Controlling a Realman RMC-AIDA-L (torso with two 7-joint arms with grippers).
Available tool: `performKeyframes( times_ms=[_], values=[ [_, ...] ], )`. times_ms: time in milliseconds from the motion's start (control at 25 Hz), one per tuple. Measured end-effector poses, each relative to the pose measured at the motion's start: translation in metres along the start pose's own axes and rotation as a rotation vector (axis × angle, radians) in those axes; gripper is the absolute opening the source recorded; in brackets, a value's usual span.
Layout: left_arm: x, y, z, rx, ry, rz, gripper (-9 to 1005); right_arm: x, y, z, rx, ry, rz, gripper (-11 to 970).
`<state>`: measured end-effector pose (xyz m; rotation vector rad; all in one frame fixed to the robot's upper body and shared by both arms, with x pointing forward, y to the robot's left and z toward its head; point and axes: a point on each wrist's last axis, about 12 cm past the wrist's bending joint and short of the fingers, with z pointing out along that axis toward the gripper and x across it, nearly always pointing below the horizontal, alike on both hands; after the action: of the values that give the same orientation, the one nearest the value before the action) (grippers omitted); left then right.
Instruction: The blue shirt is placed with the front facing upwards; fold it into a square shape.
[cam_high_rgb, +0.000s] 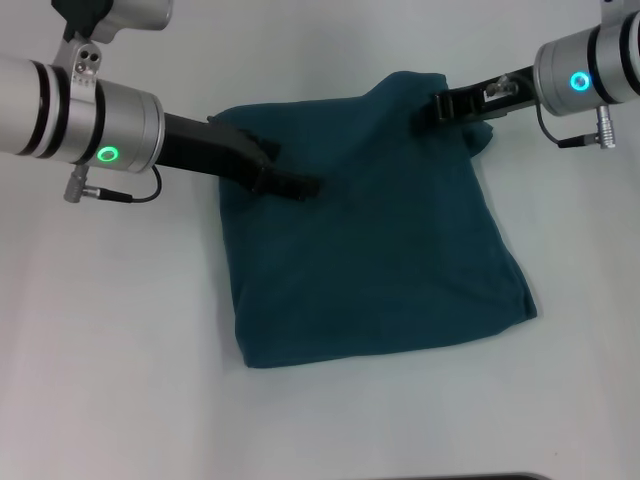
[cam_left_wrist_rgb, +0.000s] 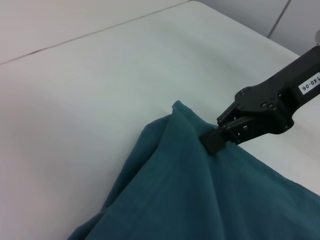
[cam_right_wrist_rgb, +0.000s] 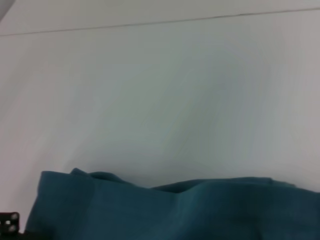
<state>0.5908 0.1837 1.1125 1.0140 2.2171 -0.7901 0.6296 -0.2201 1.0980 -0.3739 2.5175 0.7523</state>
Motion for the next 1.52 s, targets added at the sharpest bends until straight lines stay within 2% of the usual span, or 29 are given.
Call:
performKeyframes(
  times_ms=[280,440,600,840,1000,1200,1520],
  values=[
    [0.004,0.001,-0.001,-0.002,0.001,-0.010,842,0.004,-0.005,-0.002,0.011,0.001,0.015,31],
    [0.007,0.002,-0.002,-0.006,0.004,-0.017,841,0.000,-0.010,-0.013,0.008,-0.023,0.023,31],
    [0.007,0.000,-0.008,0.015,0.006,-0.013,841,-0.011,0.002,-0.029,-0.076,-0.034,-0.003,36],
    [0.009,-0.010,-0.022,0.116,0.026,-0.022,841,-0.012,0.026,-0.040,-0.210,0.076,-0.056,66],
    [0.017,-0.018,-0.032,0.202,0.060,-0.015,841,-0.008,0.032,-0.043,-0.249,0.118,-0.081,87],
    [0.030,-0.019,-0.046,0.228,0.091,0.018,842,-0.002,0.032,-0.050,-0.270,0.168,-0.140,112],
    [0.034,-0.017,-0.041,0.191,0.046,0.105,842,0.009,0.021,-0.067,-0.334,0.172,-0.312,296]
  ],
)
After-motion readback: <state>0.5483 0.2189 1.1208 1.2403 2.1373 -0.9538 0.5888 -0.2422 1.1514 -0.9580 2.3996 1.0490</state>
